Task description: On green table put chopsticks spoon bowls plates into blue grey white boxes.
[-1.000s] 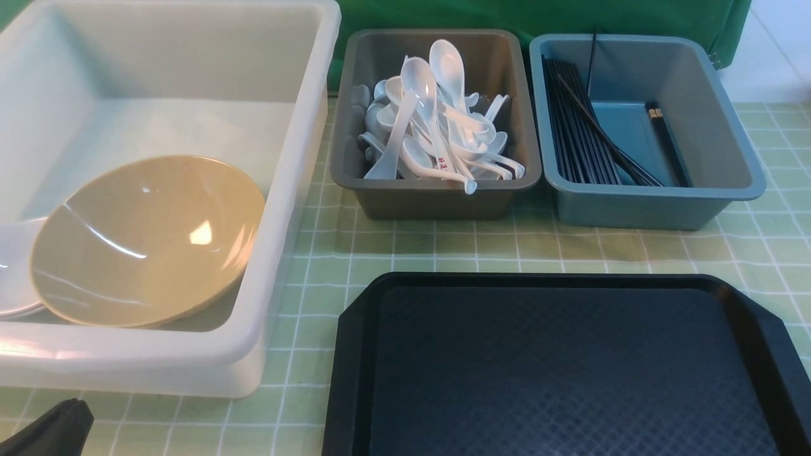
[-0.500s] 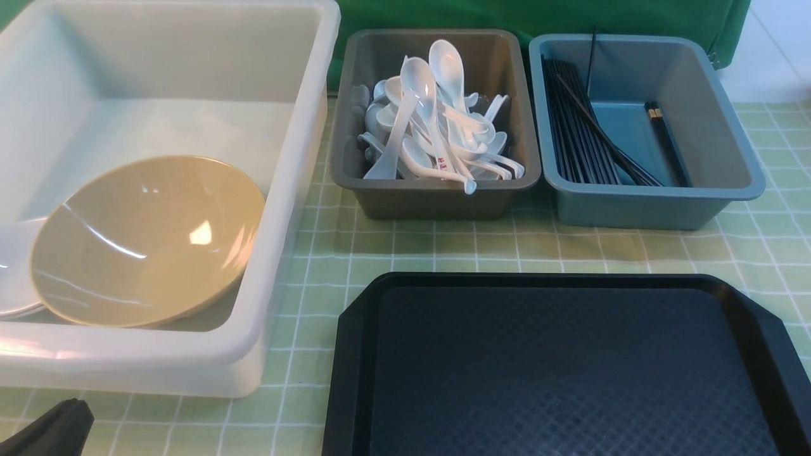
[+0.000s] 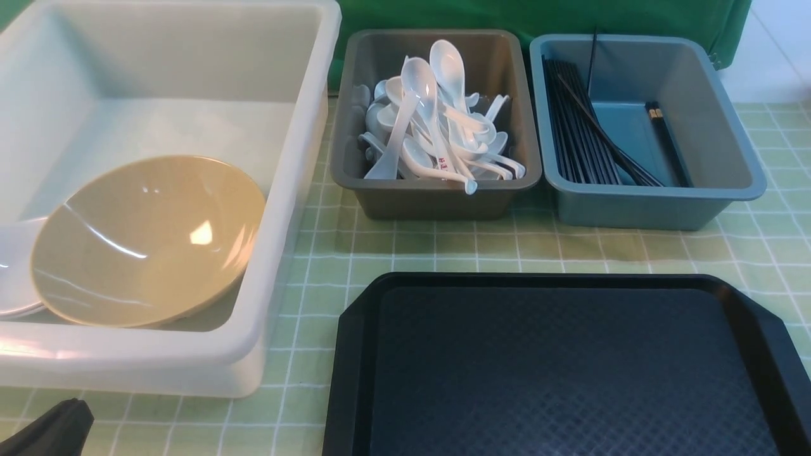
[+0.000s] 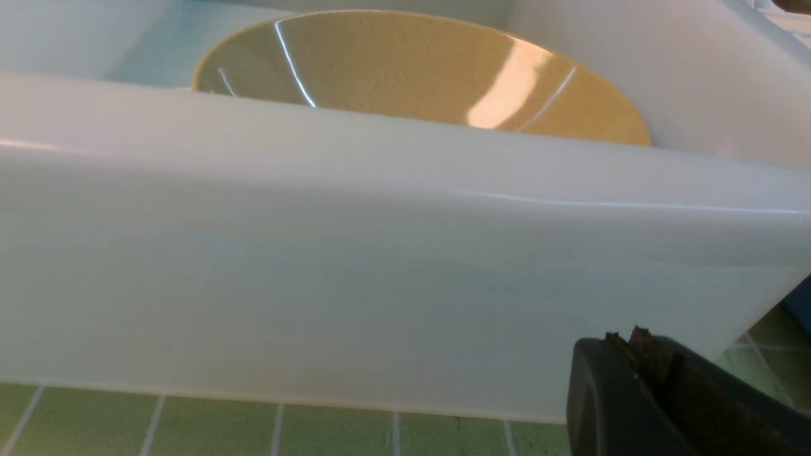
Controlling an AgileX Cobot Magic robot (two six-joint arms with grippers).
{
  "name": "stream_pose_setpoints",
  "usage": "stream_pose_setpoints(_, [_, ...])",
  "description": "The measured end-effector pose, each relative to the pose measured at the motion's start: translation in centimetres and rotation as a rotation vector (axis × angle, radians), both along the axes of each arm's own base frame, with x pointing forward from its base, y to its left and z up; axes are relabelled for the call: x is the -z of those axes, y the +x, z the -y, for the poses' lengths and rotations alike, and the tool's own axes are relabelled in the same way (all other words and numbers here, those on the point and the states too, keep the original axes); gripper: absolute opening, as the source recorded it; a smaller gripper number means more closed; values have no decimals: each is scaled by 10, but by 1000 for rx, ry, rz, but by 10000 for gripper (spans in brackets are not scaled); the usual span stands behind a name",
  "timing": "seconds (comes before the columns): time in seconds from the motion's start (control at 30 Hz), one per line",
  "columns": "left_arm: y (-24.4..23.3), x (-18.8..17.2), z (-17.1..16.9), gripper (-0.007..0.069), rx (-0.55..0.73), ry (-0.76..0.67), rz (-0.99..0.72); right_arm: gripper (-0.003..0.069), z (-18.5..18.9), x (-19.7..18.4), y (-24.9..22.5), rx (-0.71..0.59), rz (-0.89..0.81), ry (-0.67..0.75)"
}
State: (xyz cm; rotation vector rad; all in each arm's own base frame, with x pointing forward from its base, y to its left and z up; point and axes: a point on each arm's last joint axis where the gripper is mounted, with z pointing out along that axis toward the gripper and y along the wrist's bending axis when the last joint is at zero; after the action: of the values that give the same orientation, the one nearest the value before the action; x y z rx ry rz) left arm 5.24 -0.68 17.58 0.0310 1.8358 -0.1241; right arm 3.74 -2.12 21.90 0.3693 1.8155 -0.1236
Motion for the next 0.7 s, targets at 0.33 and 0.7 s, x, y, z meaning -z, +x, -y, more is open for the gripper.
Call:
stream_pose_setpoints(0.33, [0, 0, 0, -1, 0, 0, 1, 101, -4, 45, 9, -105, -124, -124])
stream_pose_setpoints(0.7, [0, 0, 0, -1, 0, 0, 3, 110, -9, 44, 12, -204, -101, -225])
